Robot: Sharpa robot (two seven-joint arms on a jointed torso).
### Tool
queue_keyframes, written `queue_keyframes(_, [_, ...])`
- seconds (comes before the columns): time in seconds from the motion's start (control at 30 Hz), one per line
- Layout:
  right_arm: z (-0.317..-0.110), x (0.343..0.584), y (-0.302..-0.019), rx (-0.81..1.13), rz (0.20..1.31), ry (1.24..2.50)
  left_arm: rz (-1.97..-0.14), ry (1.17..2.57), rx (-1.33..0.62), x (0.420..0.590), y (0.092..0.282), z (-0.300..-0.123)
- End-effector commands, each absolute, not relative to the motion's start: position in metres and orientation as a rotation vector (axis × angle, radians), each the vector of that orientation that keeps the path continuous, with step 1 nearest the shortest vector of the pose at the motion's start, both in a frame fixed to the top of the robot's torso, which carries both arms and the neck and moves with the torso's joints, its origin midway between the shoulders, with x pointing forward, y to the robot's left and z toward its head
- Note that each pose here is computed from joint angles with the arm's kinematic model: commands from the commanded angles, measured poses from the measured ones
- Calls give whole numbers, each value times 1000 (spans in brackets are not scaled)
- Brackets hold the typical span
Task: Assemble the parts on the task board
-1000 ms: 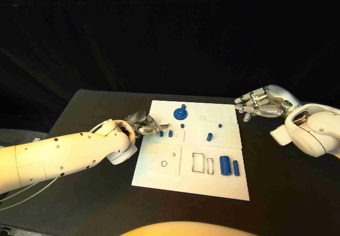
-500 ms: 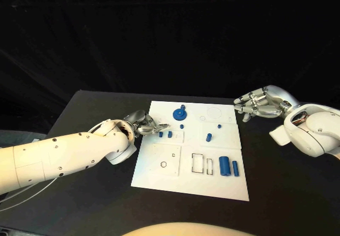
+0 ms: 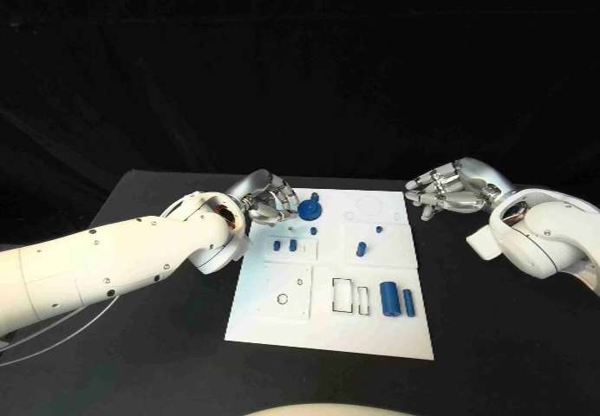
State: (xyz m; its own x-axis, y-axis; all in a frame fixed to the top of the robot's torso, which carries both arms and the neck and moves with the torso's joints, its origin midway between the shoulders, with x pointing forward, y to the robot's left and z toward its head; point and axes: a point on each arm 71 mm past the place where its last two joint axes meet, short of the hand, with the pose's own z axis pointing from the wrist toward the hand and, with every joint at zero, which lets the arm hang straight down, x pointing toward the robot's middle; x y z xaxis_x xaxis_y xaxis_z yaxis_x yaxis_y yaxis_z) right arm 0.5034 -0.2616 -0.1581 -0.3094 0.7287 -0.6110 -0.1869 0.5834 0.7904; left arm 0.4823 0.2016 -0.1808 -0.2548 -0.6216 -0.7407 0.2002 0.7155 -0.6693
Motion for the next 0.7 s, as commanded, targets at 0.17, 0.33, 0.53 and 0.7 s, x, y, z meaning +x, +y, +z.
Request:
queue_keyframes(0.17, [-161,504,-259,460,982,1626,-811,1710,157,489,160,-179])
queue_keyframes(0.33, [-162,504,-258,452,983,1626,-729,1714,299,496,149,-187])
queue_keyframes(0.53, [-162,504,-257,449,983,1626,-674,1711,387,501,143,-194])
queue_keyframes(0.7, [-162,504,-256,449,983,1626,-666,1686,407,502,139,-194])
